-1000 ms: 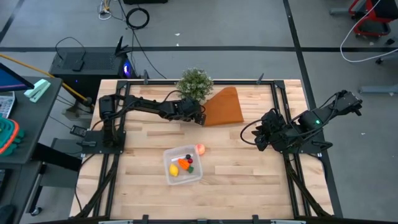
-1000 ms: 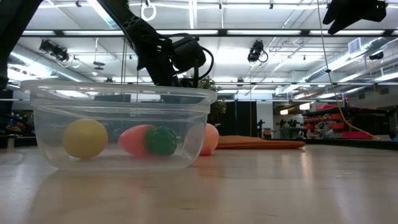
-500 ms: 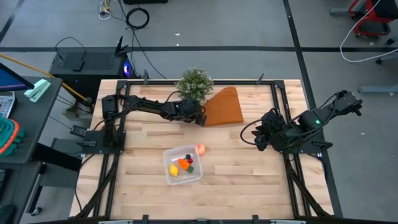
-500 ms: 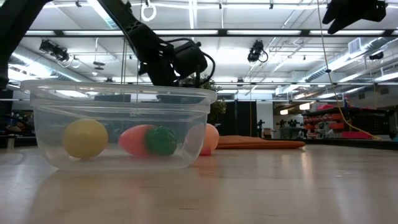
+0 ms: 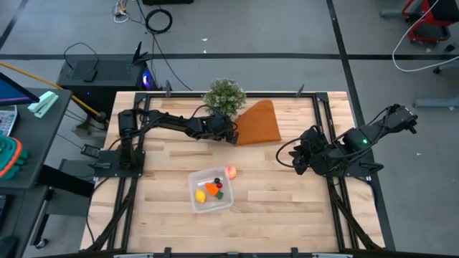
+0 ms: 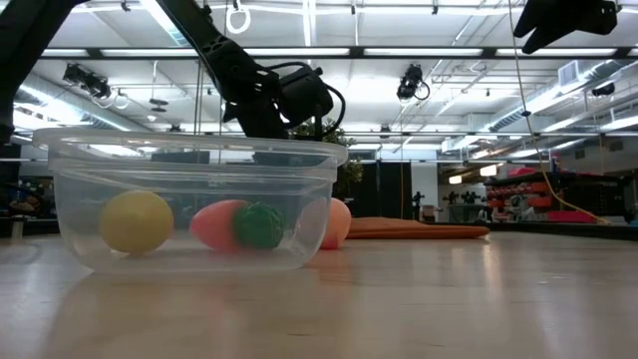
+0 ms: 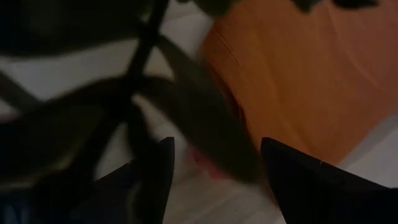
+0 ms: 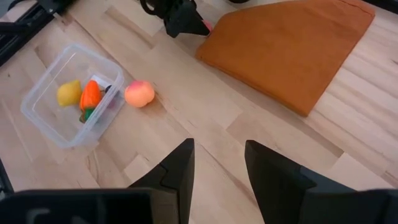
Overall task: Pick and placing Produce into tupperware
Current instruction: Put the small pink peach into the transparent bin
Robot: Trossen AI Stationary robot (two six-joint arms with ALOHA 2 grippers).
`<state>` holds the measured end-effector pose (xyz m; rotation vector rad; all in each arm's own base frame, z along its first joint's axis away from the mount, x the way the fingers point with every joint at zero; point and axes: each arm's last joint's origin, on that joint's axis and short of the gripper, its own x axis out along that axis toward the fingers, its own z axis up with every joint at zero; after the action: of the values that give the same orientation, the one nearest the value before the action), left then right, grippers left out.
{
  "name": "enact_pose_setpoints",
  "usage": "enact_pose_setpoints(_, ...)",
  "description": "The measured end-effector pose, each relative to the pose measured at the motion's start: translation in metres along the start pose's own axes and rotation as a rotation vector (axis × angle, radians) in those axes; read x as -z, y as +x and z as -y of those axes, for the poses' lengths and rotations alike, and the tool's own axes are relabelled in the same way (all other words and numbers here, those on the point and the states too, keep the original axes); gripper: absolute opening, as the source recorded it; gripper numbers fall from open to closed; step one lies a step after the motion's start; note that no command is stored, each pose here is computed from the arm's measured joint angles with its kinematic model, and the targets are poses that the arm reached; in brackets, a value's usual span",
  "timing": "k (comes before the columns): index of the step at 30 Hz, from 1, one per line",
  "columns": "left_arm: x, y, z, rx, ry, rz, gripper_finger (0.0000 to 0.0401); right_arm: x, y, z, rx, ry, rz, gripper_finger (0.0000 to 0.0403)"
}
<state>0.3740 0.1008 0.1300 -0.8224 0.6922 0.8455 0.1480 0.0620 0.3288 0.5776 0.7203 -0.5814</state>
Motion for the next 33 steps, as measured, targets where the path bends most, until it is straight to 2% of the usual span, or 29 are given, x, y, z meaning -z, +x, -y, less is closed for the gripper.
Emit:
enact_pose_setpoints(16, -0.0001, 0.0, 0.0001, 0.0, 0.001, 0.001, 0.0189, -0.0004, 0.0002, -0.0013, -0.01, 0.006, 0.004, 0.0114)
enact_pose_setpoints(33, 0.0008, -0.0003, 0.001, 0.003, 0.005, 0.002, 0.0145, -0.0004, 0.0001, -0.0013, -0.01, 0.005, 0.004, 0.0114)
